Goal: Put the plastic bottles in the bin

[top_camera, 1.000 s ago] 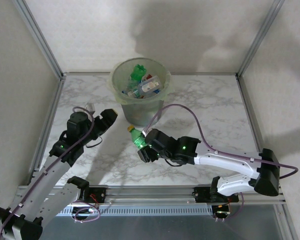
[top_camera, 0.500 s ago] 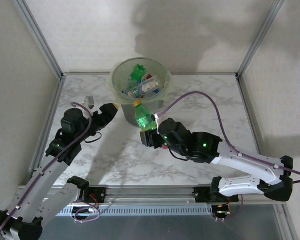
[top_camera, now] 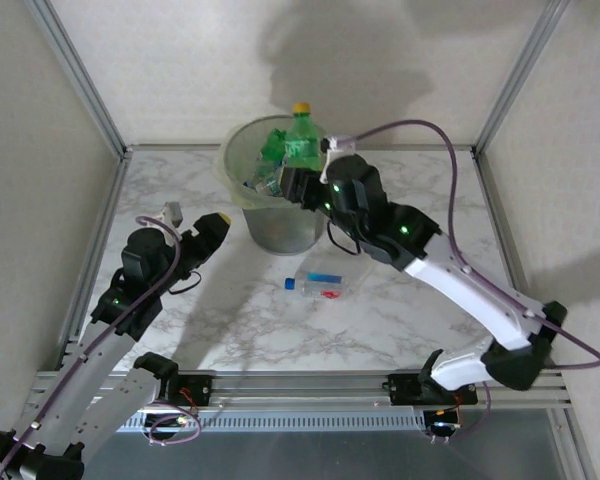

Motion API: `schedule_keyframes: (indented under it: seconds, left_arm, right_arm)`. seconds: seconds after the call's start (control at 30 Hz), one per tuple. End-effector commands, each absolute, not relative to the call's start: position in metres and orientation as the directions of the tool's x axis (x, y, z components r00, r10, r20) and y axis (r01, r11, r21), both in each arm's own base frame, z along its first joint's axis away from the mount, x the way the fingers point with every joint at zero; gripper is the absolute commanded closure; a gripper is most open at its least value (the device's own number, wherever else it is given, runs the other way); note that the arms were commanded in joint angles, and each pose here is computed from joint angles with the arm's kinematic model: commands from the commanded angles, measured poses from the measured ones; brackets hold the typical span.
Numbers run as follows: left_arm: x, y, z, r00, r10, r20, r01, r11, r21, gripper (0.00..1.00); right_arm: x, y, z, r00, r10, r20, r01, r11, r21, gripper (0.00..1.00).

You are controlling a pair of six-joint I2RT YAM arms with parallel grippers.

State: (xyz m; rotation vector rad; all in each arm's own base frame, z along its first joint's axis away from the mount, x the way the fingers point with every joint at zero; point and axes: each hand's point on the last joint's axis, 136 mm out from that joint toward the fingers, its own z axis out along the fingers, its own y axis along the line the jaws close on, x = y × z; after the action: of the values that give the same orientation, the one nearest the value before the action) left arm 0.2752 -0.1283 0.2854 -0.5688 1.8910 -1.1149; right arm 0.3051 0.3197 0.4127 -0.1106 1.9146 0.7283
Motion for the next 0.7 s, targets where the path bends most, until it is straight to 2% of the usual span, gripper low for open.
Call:
schedule_keyframes:
  seconds: [0.0,0.23,0.57,0.67]
  left_arm:
    - [0.274,-0.122,0.282,-0.515,-0.743,-0.428,0.013,0.492,-0.870,0.28]
    - [0.273,-0.119,0.273,-0.513,-0.747,-0.423,-0.014,0.500,-0.866,0.29]
    - [0.275,-0.118,0.265,-0.517,-0.745,-0.422,-0.034,0.510,-0.859,0.30]
    - [0.275,-0.118,0.263,-0.518,-0.745,-0.420,-0.037,0.511,-0.859,0.30]
  right_arm:
    - [0.328,0.337,0.421,-0.462,0.263,-0.847,-0.395,0.794,0.462,0.44]
    - [0.383,0.363,0.398,-0.496,0.231,-0.837,-0.368,0.817,0.444,0.44]
    - [0.428,0.378,0.363,-0.552,0.234,-0.800,-0.298,0.841,0.452,0.44]
    - [0.434,0.385,0.357,-0.567,0.230,-0.791,-0.305,0.834,0.460,0.39]
